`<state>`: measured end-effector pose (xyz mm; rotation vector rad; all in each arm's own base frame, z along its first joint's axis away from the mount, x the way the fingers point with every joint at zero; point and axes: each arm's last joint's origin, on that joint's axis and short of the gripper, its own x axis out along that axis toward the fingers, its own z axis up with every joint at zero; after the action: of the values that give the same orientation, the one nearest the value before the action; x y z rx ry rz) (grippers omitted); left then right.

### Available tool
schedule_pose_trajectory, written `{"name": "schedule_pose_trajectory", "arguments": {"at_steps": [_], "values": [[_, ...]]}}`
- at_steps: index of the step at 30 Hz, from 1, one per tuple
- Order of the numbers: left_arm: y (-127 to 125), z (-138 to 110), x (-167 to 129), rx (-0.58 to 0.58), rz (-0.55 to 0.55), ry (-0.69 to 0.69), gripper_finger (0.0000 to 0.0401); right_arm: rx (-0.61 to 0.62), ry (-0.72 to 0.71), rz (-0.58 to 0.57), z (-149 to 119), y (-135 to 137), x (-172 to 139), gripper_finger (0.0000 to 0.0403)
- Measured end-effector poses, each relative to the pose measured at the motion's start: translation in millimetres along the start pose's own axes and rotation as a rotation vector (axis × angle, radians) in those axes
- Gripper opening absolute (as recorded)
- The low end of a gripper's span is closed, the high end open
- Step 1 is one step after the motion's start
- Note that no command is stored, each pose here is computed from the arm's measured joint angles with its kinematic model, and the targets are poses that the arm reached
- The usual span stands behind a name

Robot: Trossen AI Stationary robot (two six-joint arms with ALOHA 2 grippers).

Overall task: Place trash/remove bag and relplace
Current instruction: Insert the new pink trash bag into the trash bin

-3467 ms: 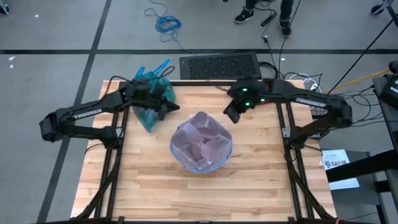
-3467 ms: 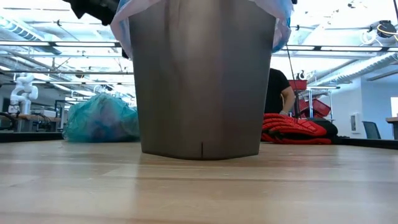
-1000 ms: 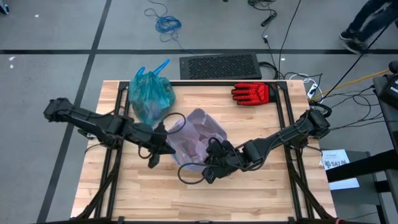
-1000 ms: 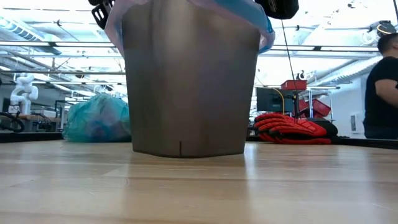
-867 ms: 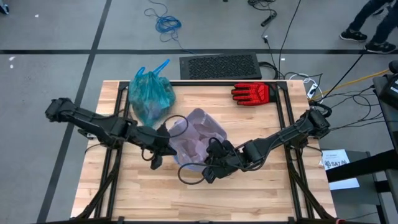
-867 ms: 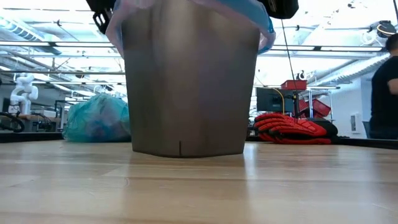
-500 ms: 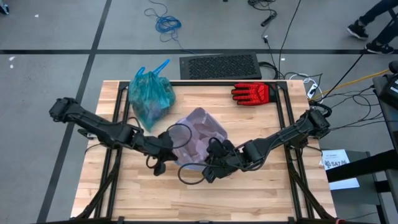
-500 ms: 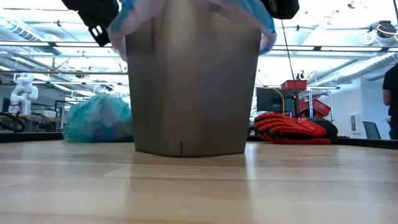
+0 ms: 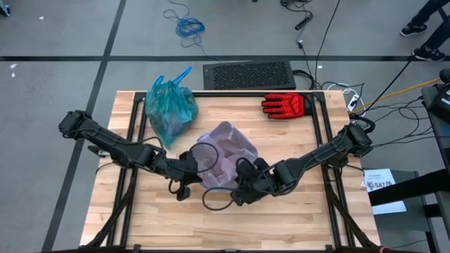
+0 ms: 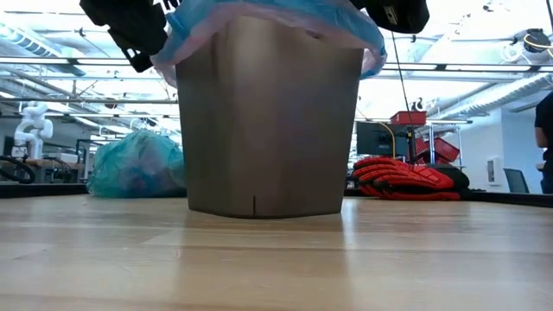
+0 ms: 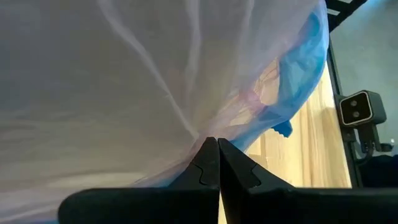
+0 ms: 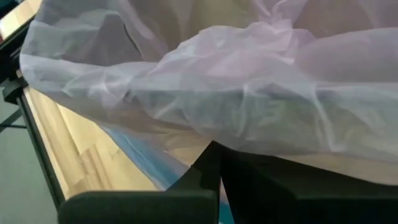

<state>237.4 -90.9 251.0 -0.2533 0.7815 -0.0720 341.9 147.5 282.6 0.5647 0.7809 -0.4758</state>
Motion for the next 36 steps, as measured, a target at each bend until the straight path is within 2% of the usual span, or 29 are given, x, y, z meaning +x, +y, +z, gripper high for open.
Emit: {"name": "schedule_pose_trajectory", "arguments": {"at_steps": [12,21,25,29,33,36], "values": [[-1.7,-1.1,4.3,-0.001,0.027,-0.006,0.0,0.032,0.004,0.019,-2.9,3.2,-2.2,0.0],[0.6,12.3,-54.3,-0.072,-0.042,-0.173,0.0,-0.061,0.016,0.079,17.6,20.0,-43.4,0.0],[5.3,6.8,-67.5,-0.141,-0.032,-0.146,0.0,-0.104,0.011,0.071,38.6,20.3,-73.0,0.0],[12.5,-6.2,-64.4,-0.208,0.066,-0.039,0.0,-0.107,-0.005,-0.049,67.1,2.4,-101.7,0.0],[19.1,-10.7,-59.6,-0.247,0.181,-0.05,0.0,-0.016,0.042,-0.256,96.5,-35.7,-116.3,0.0],[26.0,-8.0,-58.6,-0.27,0.236,-0.08,0.0,0.0,0.041,-0.259,118.1,-53.1,-112.3,0.0]]}}
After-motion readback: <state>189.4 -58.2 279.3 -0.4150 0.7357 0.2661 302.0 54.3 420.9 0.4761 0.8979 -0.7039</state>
